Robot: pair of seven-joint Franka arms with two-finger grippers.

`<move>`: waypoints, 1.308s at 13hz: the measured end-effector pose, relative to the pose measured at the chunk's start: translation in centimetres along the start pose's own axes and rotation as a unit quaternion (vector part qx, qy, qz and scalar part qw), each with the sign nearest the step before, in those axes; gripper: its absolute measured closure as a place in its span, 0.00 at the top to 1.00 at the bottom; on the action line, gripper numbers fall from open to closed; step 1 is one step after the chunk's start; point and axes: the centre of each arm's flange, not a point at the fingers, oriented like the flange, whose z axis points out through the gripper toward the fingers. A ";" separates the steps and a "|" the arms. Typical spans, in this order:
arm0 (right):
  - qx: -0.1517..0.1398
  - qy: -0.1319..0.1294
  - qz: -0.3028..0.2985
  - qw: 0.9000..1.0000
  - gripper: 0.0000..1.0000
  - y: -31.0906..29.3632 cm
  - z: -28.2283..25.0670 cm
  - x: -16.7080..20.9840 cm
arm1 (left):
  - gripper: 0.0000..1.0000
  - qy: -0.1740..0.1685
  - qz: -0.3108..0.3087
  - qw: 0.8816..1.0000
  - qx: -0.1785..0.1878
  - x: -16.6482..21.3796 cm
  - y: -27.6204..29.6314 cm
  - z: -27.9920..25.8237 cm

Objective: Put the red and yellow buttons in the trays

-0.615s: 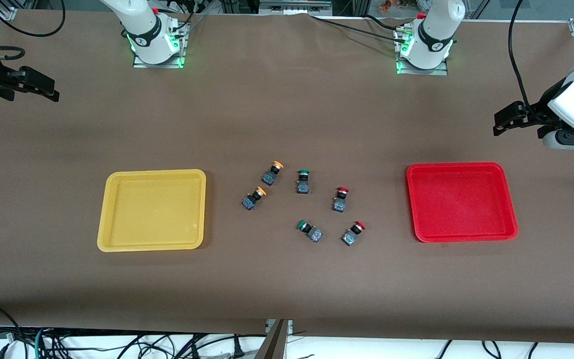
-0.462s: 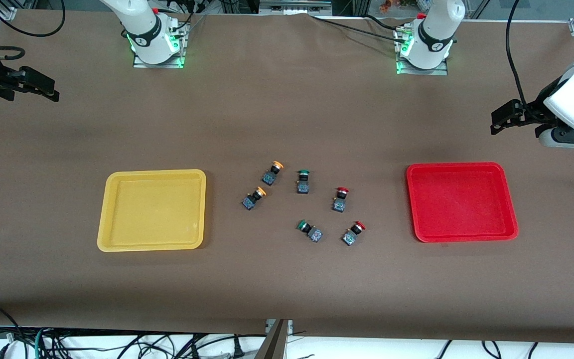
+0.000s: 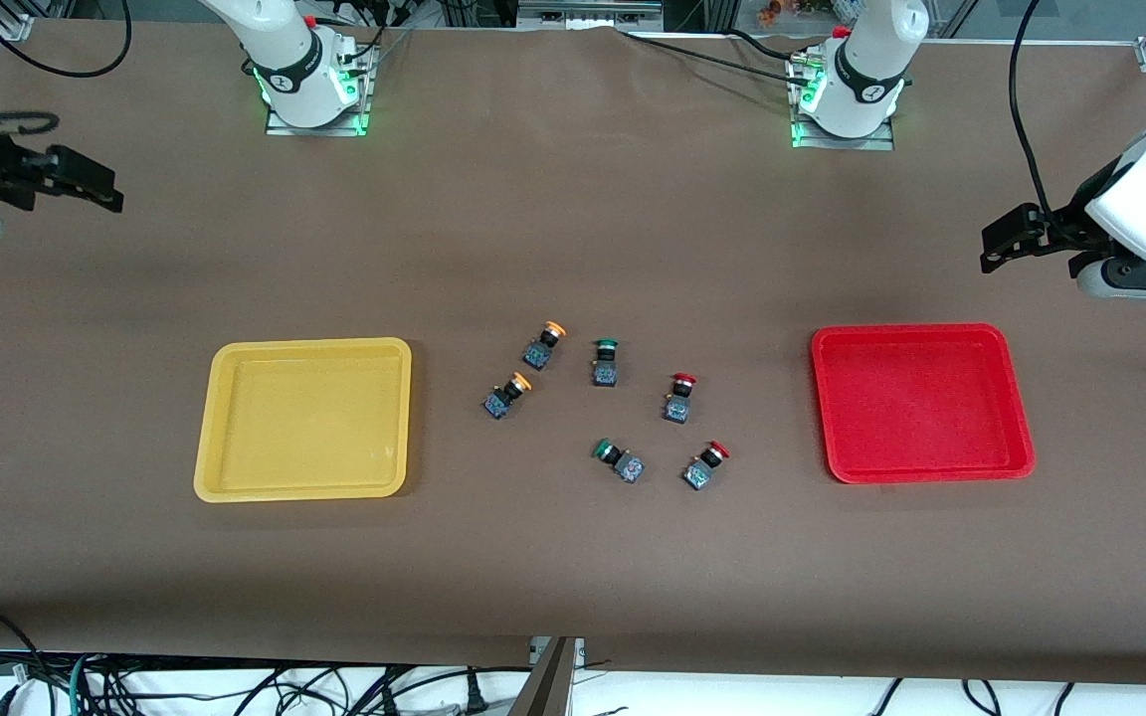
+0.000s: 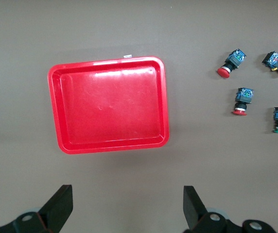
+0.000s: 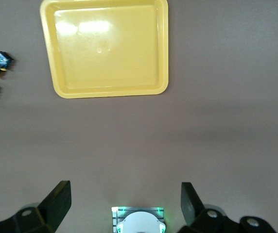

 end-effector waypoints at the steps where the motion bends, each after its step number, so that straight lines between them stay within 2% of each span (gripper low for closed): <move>1: -0.008 -0.008 0.000 1.000 1.00 0.0 2.0 1.8 | 1.00 0.001 0.001 1.000 0.000 0.0 0.1 0.0; 3: -0.015 -0.024 -0.005 1.000 1.00 -1.1 7.5 6.2 | 1.00 -0.005 0.007 1.000 0.000 0.2 0.8 0.6; 4: -0.016 -0.022 0.003 1.000 1.00 -2.8 10.2 8.3 | 1.00 -0.014 0.013 1.000 0.001 0.4 1.5 1.6; 6: -0.014 -0.005 0.055 0.998 1.00 -7.9 15.3 11.7 | 1.00 -0.051 0.037 0.998 0.002 1.9 4.3 6.1; 7: -0.006 0.007 0.084 0.996 1.00 -11.2 17.7 12.9 | 1.00 -0.059 0.051 0.997 0.002 3.4 6.1 9.2; 9: 0.012 0.030 0.164 0.986 1.00 -17.8 22.3 14.4 | 1.00 -0.030 0.086 0.996 -0.004 8.1 8.9 14.6; 12: 0.044 0.067 0.266 0.961 1.00 -25.4 27.6 15.1 | 1.00 0.028 0.154 0.987 -0.022 14.2 14.7 22.0; 15: 0.068 0.088 0.325 0.939 1.00 -30.9 31.0 14.5 | 1.00 0.075 0.194 0.977 -0.034 16.0 22.1 30.4; 17: 0.091 0.106 0.344 0.928 1.00 -33.4 32.8 14.3 | 1.00 0.085 0.206 0.974 -0.036 16.1 23.9 35.3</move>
